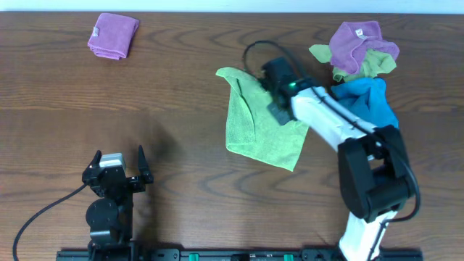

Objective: Fold the cloth

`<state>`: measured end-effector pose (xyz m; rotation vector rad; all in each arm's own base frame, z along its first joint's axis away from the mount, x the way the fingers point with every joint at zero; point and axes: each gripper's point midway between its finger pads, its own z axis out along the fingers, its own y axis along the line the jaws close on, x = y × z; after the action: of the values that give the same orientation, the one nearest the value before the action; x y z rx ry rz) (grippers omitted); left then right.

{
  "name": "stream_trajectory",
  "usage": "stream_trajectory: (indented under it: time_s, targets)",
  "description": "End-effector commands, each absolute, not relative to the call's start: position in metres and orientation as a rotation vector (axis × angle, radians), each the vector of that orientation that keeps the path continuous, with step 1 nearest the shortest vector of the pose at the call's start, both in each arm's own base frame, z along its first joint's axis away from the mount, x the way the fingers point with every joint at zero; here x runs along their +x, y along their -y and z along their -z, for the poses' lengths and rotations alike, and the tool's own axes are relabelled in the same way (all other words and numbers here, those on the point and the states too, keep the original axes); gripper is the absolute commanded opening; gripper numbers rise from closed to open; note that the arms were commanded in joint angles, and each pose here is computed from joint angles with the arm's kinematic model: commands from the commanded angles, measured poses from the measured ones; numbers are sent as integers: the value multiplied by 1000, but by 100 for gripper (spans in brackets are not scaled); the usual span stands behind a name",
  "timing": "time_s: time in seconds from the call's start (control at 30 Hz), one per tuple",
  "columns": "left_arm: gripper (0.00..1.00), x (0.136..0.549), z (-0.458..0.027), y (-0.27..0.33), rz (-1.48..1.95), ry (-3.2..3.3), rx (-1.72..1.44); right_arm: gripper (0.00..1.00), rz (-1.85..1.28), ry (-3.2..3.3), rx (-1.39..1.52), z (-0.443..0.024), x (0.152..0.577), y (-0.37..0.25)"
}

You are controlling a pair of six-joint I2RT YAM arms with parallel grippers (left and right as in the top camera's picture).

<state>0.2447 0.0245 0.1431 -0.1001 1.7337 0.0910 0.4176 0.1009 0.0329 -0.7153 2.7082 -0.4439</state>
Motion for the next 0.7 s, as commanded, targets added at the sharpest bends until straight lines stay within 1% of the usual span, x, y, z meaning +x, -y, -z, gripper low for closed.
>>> stream_trajectory:
  time_s: [0.0,0.03,0.07,0.1,0.13,0.17,0.33,0.4,0.43,0.5,0.57,0.6,0.63,0.67]
  targets:
    - [95,243,-122,-28,-121,-1788,-105,1,672,-2651,-150,-56,441,-29]
    - [95,243,-123,-29,-121,-1787,-105,1,711,-2599,88,-62,444,-5]
    - [95,243,-123,-29,-121,-1787,-105,2,697,-2584,167,-63,446,4]
    - [95,243,-122,-29,-122,-1788,-105,17,657,-2586,203,-62,449,7]
    - [95,243,-122,-28,-121,-1788,-104,60,604,-2593,219,-59,452,8]
    - [95,243,-122,-29,-121,-1788,-105,99,571,-2602,222,-58,453,7]
    - [95,243,-123,-29,-121,-1787,-105,99,574,-2641,62,-57,449,-10]
    - [95,243,-122,-29,-121,-1788,-105,99,451,-2683,-133,-59,442,-47]
    - [95,243,-122,-29,-121,-1788,-105,91,367,-2683,-224,-64,438,-72]
    - [95,243,-122,-29,-121,-1788,-105,79,280,-2664,-309,-74,433,-98]
    - [95,243,-123,-29,-121,-1787,-105,77,150,-2660,-372,-79,427,-124]
    - [95,243,-123,-29,-122,-1787,-105,75,65,-2667,-426,-79,422,-138]
    - [95,243,-123,-29,-121,-1787,-105,70,-22,-2675,-474,-77,417,-152]
    - [95,243,-122,-29,-121,-1788,-105,63,-98,-2683,-515,-76,412,-162]
